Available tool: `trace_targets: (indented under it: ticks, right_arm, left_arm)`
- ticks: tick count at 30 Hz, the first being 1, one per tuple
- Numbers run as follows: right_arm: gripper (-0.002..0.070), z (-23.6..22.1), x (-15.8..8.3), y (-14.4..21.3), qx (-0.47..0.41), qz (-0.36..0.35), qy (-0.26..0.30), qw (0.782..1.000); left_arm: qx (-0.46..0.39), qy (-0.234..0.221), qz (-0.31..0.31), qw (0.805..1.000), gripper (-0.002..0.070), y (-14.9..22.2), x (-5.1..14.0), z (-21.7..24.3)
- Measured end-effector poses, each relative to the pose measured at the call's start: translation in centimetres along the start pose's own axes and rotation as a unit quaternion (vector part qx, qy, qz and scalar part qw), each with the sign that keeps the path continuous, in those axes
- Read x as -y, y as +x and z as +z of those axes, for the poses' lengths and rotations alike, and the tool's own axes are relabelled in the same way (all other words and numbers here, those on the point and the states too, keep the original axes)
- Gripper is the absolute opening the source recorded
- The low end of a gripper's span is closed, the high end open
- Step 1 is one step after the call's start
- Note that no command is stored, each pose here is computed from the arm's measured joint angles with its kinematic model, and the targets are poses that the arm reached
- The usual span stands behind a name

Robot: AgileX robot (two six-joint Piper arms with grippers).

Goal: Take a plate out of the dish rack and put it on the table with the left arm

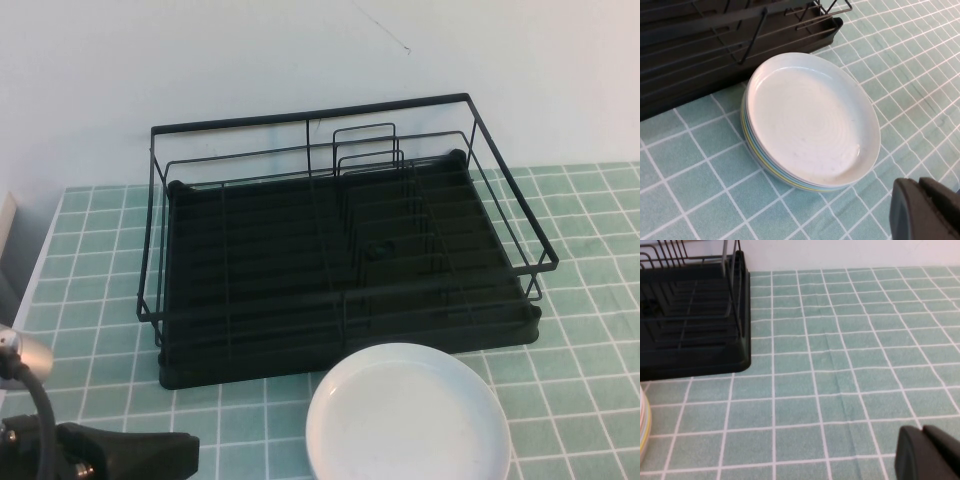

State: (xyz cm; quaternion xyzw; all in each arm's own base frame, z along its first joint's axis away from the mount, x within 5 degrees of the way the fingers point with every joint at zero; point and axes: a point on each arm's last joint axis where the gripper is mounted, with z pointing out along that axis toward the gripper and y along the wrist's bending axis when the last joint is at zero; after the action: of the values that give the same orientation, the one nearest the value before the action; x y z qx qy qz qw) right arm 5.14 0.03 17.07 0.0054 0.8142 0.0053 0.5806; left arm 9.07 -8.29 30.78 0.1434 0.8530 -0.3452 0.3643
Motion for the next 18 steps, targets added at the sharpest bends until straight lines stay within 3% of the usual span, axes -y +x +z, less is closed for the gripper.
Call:
trace_targets:
  ticks: [13,18]
  right_arm:
    - [-0.0002,0.0,0.0,0.0,0.0,0.0,0.0,1.0]
    - [-0.0002,0.0,0.0,0.0,0.0,0.0,0.0,1.0]
  left_arm:
    - [0.003,0.0,0.0,1.0,-0.0002,0.0,0.0,-0.1]
    - [0.041,-0.032,0.071,0.996,-0.0002,0.4,-0.1,-1.9]
